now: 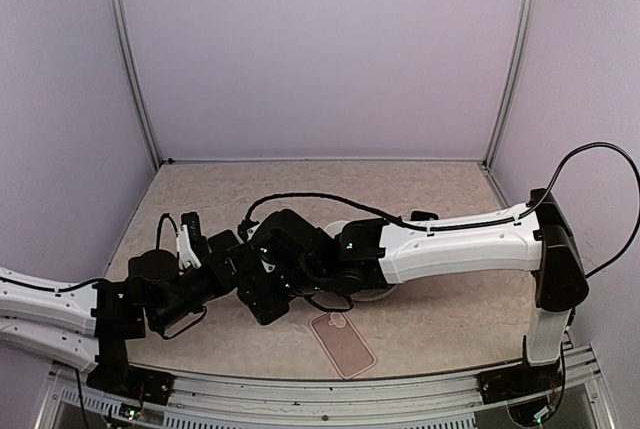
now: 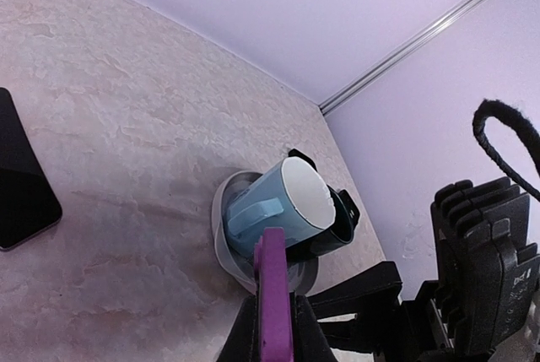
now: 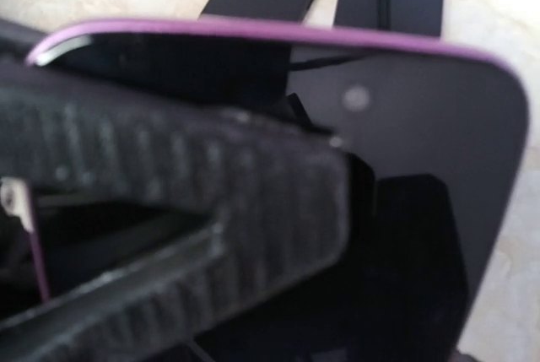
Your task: Put the phone into the phone case
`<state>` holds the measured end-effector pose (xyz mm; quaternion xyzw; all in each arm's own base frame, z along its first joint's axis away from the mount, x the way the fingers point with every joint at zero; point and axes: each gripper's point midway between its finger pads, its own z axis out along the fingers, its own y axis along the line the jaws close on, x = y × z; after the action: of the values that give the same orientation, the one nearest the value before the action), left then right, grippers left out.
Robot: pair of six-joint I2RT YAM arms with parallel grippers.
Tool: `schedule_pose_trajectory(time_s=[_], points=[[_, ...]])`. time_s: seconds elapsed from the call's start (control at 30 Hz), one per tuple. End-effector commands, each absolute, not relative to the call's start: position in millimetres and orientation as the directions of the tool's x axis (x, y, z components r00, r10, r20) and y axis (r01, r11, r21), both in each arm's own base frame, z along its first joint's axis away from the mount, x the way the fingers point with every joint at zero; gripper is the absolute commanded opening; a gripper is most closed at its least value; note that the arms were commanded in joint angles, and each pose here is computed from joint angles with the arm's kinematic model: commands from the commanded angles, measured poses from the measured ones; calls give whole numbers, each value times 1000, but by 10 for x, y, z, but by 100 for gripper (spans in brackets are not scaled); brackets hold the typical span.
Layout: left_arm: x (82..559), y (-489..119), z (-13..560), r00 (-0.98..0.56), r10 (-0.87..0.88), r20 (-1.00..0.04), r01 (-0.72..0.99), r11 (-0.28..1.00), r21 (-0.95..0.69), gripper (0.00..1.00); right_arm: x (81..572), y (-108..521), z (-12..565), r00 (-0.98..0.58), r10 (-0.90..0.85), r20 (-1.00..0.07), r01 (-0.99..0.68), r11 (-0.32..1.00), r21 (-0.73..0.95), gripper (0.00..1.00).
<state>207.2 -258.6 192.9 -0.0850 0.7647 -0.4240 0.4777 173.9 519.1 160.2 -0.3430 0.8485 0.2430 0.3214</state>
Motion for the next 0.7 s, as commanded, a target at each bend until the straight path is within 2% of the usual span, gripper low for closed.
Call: schedule_pose_trajectory(time_s=[0.0, 0.1, 0.23, 0.3, 0.43, 0.53, 0.57, 0.63, 0.67], points=[[2014, -2710, 2245, -538, -600, -593, 326, 500, -802, 0, 1929, 5060, 1668, -565, -386, -729, -694, 700, 167, 96], [1989, -2704, 2234, -547, -608, -576, 328, 477, -815, 0, 1934, 5062, 1645, -574, -384, -723, -693, 698, 180, 95], [1983, -2656, 2254, -538, -618, -573, 330, 472, -818, 0, 1936, 5036, 1670, -576, -372, -728, -688, 701, 186, 83], [1980, -2655, 2247, -540, -615, -575, 329, 475, -816, 0, 1925, 5029, 1711, -572, -360, -737, -691, 696, 197, 73], [1960, -2690, 2160, -560, -596, -575, 325, 481, -815, 0, 1901, 5020, 1757, -565, -352, -746, -702, 680, 211, 44], [1950, -2721, 2068, -571, -574, -587, 328, 496, -804, 0, 1892, 4946, 1712, -568, -355, -742, -696, 688, 204, 38], [1954, -2728, 2038, -574, -566, -591, 323, 507, -799, 5, 1893, 4903, 1689, -570, -357, -740, -692, 695, 198, 36], [1969, -2732, 1931, -583, -547, -601, 299, 544, -785, 59, 1882, 4793, 1633, -576, -365, -732, -682, 708, 184, 35], [1983, -2717, 1880, -582, -542, -606, 283, 564, -776, 80, 1869, 4727, 1591, -579, -370, -726, -678, 713, 178, 34]])
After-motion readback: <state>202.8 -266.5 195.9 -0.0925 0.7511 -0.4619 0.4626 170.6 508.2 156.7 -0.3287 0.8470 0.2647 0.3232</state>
